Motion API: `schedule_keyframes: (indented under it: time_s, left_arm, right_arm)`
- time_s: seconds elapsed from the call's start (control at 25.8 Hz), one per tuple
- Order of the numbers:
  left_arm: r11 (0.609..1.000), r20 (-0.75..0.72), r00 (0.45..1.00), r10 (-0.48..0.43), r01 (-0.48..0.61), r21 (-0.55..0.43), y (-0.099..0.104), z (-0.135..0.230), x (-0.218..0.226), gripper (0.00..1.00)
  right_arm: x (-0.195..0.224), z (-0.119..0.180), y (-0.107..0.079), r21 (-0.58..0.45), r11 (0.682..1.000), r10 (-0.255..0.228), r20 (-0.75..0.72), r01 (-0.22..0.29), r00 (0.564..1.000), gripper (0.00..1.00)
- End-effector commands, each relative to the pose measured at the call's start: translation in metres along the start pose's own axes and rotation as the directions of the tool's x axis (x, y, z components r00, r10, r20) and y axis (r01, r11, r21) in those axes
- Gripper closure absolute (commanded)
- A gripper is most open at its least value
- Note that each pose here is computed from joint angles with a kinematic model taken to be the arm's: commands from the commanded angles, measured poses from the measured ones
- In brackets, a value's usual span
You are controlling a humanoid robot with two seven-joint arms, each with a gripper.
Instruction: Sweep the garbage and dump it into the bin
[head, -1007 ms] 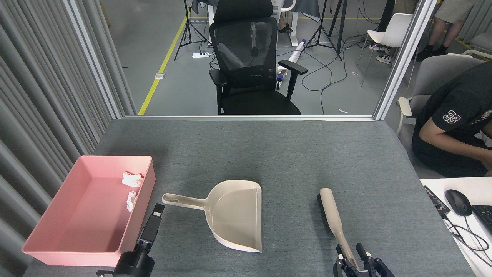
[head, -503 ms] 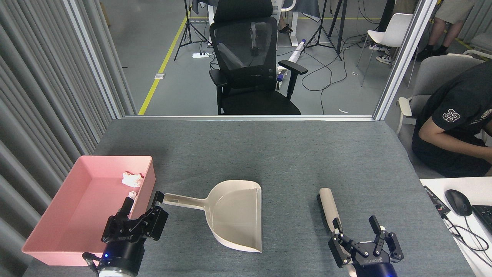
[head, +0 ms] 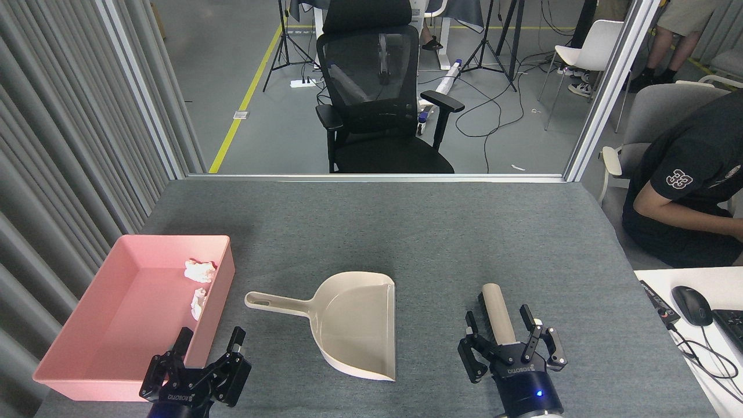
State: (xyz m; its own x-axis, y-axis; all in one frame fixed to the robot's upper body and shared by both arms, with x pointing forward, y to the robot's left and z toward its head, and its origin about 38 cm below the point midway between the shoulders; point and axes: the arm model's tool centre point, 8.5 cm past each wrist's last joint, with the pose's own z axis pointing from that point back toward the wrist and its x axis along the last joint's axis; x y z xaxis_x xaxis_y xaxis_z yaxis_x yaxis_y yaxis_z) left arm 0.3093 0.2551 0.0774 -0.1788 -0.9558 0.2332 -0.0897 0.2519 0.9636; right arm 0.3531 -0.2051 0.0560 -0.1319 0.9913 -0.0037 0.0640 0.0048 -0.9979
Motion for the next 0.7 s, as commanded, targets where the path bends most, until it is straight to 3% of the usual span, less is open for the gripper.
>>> schedule_keyframes:
  time_s: [0.0, 0.19, 0.31, 0.39, 0.54, 0.66]
  left_arm:
    - [1.0, 0.041, 0.999, 0.005, -0.005, 0.002, 0.001, 0.001, 0.002, 0.01]
    - [0.994, -0.028, 0.997, 0.077, -0.075, 0.079, 0.024, 0.025, -0.049, 0.01]
    - [0.997, -0.02, 0.998, 0.065, -0.064, 0.041, 0.02, 0.033, -0.052, 0.01]
    - [1.0, -0.037, 0.999, 0.016, -0.017, -0.02, 0.013, 0.039, -0.055, 0.01]
    - [0.973, -0.2, 0.958, -0.207, 0.181, -0.143, 0.004, 0.03, -0.066, 0.01]
    - [0.976, -0.165, 0.967, -0.195, 0.173, -0.135, 0.001, 0.015, -0.047, 0.01]
  right_arm:
    - [0.013, 0.0, 0.002, -0.004, 1.0, -0.002, 0.013, 0.002, 1.0, 0.02]
    - [0.016, -0.001, -0.001, -0.012, 1.0, -0.005, 0.019, 0.005, 1.0, 0.02]
    - [0.015, 0.001, 0.0, -0.009, 1.0, -0.005, 0.018, 0.005, 1.0, 0.02]
    - [0.015, 0.001, 0.0, -0.01, 1.0, -0.004, 0.019, 0.004, 1.0, 0.02]
    - [0.02, 0.007, 0.006, 0.006, 1.0, -0.016, 0.017, 0.016, 1.0, 0.02]
    - [0.028, 0.007, 0.005, -0.003, 0.999, -0.042, 0.013, 0.042, 0.999, 0.02]
